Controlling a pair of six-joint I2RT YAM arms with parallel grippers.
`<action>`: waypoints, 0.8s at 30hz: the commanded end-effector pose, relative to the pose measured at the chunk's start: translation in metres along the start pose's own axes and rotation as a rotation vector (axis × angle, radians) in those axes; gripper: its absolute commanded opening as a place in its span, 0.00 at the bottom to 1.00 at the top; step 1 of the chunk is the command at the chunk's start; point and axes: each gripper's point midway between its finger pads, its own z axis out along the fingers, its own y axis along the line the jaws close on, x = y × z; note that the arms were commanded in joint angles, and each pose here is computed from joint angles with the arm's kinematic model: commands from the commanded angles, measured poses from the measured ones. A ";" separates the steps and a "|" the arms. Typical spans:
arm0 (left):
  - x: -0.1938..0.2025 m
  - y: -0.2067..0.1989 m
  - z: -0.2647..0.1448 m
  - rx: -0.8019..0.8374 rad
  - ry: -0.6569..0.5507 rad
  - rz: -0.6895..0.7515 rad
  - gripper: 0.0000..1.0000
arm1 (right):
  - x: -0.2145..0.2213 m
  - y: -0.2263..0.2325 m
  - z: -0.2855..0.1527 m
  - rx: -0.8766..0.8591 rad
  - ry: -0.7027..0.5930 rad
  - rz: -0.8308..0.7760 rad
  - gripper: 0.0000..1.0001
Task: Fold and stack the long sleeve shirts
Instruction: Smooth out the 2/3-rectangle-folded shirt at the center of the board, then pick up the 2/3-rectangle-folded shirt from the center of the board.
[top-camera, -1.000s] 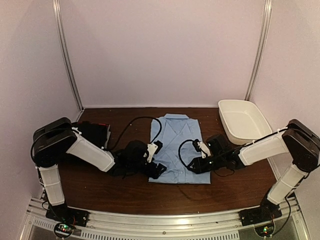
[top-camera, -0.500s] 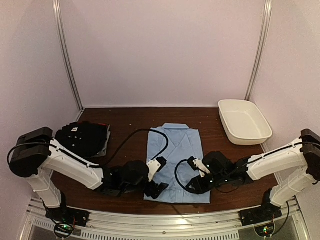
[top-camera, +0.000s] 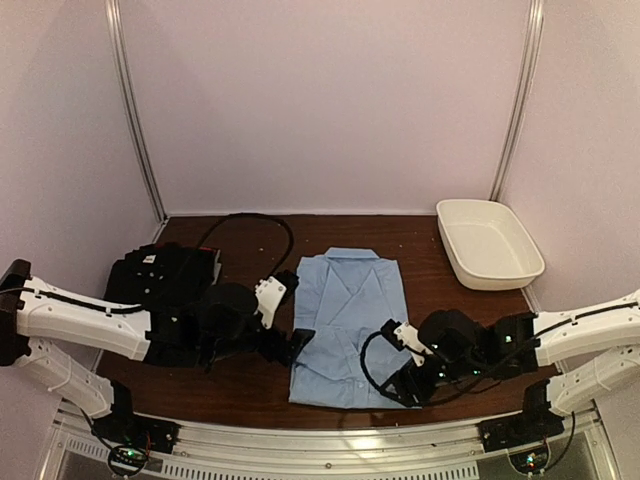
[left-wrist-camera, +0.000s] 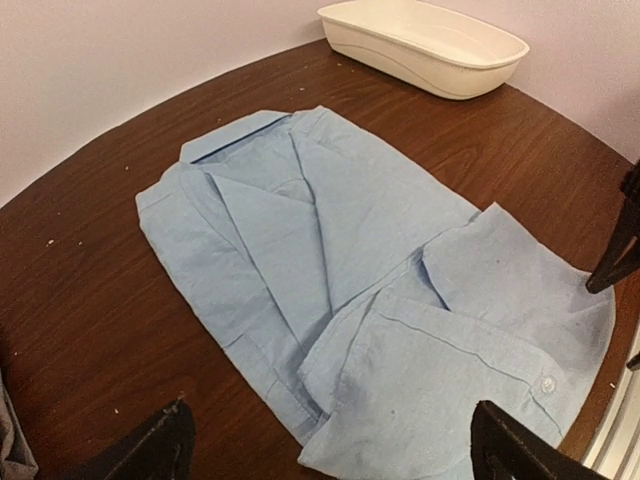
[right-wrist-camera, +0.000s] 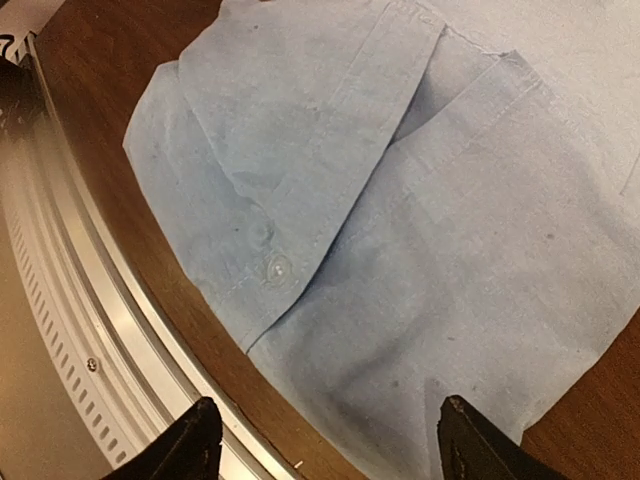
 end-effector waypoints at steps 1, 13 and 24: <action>-0.005 0.013 -0.009 0.030 0.052 -0.060 0.98 | 0.008 0.005 0.005 0.087 0.027 -0.074 0.74; 0.012 -0.034 -0.024 0.346 0.142 0.039 0.97 | 0.037 0.002 0.040 0.269 0.175 -0.243 0.66; 0.018 -0.063 -0.048 0.553 0.038 0.122 0.94 | 0.058 0.003 0.049 0.344 0.247 -0.318 0.13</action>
